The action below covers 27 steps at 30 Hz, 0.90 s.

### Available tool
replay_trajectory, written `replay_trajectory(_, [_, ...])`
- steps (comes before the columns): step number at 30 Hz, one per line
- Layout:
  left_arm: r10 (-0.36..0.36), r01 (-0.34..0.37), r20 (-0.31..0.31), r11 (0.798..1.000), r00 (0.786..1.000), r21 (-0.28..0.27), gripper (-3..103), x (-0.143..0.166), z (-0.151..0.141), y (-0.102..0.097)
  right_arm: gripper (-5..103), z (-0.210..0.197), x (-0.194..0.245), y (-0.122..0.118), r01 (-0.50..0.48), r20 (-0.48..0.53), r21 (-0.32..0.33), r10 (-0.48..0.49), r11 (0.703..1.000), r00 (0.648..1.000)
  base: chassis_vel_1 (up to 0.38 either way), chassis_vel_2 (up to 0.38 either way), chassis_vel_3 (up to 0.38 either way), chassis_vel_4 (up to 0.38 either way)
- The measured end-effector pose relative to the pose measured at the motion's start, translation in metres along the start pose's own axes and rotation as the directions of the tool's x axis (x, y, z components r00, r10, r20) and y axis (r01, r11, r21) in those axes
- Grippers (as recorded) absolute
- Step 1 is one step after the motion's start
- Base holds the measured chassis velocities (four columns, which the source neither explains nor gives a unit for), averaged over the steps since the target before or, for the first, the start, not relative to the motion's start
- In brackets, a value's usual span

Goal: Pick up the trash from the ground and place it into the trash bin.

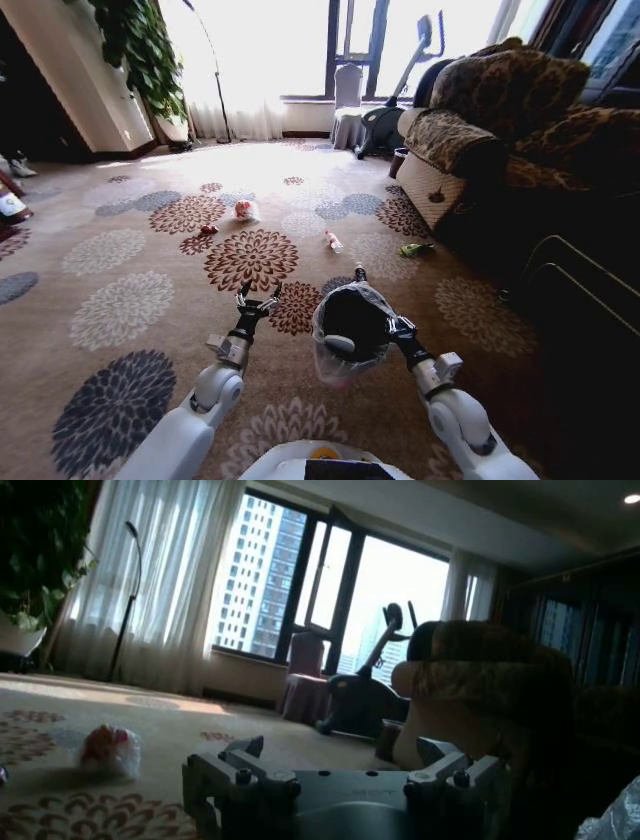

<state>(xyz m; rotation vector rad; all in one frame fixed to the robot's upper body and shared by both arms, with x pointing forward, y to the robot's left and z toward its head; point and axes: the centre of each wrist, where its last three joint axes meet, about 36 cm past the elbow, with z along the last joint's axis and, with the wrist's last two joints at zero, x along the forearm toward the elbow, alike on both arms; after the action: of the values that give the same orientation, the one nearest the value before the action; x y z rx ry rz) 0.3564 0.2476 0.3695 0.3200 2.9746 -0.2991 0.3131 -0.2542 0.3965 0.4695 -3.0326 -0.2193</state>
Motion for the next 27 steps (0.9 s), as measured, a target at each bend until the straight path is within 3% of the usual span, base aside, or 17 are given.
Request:
replay_trajectory(13, [-0.033,0.034,-0.056,0.999,0.998,0.020,100,0.001,0.008,0.002,0,0.000,-0.001,0.004,0.006,0.040,0.001,-0.006,1.000,0.999,-0.237,-0.243,0.237,0.230])
replay_trajectory(16, [-0.099,0.102,-0.118,0.994,0.988,0.023,100,-0.002,0.018,0.004,0,-0.002,0.001,0.006,0.013,0.039,-0.001,-0.013,1.000,0.999,0.010,0.023,-0.017,0.003])
replay_trajectory(18, [-0.109,0.112,-0.127,0.993,0.986,0.021,100,-0.002,0.020,0.004,0,-0.002,0.001,0.006,0.013,0.038,0.000,-0.013,1.000,0.999,0.081,0.065,-0.048,-0.039])
replay_trajectory(20, [-0.165,0.167,-0.180,0.986,0.970,-0.002,100,-0.005,0.031,0.007,0,-0.001,0.003,0.006,0.013,0.033,0.004,-0.014,1.000,0.999,0.026,0.064,-0.037,-0.039])
replay_trajectory(27, [-0.195,0.191,-0.243,0.981,0.950,-0.038,100,-0.020,0.048,0.012,0,-0.002,0.004,0.007,0.016,0.031,0.007,-0.017,1.000,0.999,-0.021,0.021,0.004,-0.021])
